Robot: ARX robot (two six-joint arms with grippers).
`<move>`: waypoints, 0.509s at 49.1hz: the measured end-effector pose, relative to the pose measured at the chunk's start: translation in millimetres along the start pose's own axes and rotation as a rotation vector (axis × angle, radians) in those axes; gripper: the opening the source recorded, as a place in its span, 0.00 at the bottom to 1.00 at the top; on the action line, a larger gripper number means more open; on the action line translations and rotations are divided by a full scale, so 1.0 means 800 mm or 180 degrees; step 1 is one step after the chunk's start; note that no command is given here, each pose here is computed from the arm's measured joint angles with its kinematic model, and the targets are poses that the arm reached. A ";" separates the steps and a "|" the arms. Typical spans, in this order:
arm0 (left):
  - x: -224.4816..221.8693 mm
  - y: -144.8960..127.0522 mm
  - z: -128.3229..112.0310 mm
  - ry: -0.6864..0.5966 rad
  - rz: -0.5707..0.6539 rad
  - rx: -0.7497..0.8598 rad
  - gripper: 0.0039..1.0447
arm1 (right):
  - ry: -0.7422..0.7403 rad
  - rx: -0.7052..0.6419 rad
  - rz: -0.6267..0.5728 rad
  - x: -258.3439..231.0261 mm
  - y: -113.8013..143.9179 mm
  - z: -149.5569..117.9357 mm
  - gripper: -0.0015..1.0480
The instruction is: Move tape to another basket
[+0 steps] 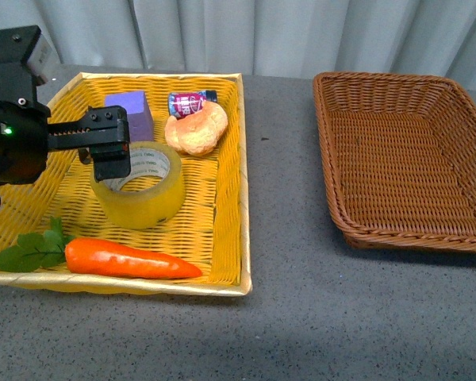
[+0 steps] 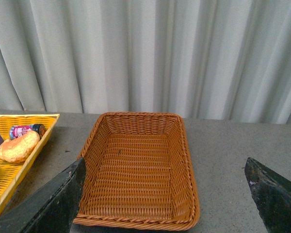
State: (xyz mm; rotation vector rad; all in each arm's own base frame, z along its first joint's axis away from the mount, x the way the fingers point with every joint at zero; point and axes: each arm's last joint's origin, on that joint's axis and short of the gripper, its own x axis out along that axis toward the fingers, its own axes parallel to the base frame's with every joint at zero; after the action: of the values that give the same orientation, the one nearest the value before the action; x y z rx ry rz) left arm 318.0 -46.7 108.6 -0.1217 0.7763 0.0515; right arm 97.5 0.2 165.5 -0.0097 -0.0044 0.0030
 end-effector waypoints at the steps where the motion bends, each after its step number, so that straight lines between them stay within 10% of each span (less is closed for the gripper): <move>1: 0.004 0.000 0.000 0.0029 0.0015 -0.0006 0.94 | 0.0000 0.0000 0.0001 0.000 0.000 0.000 0.91; 25: 0.060 0.002 0.009 0.0451 0.0297 -0.0062 0.94 | 0.0000 0.0000 0.0000 0.000 0.000 0.000 0.91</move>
State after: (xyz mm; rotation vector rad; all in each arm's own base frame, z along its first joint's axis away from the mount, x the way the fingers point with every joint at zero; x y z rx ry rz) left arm 357.0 -44.2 79.8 -0.1084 0.9230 0.1401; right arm 97.5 0.2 165.5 -0.0097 -0.0044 0.0030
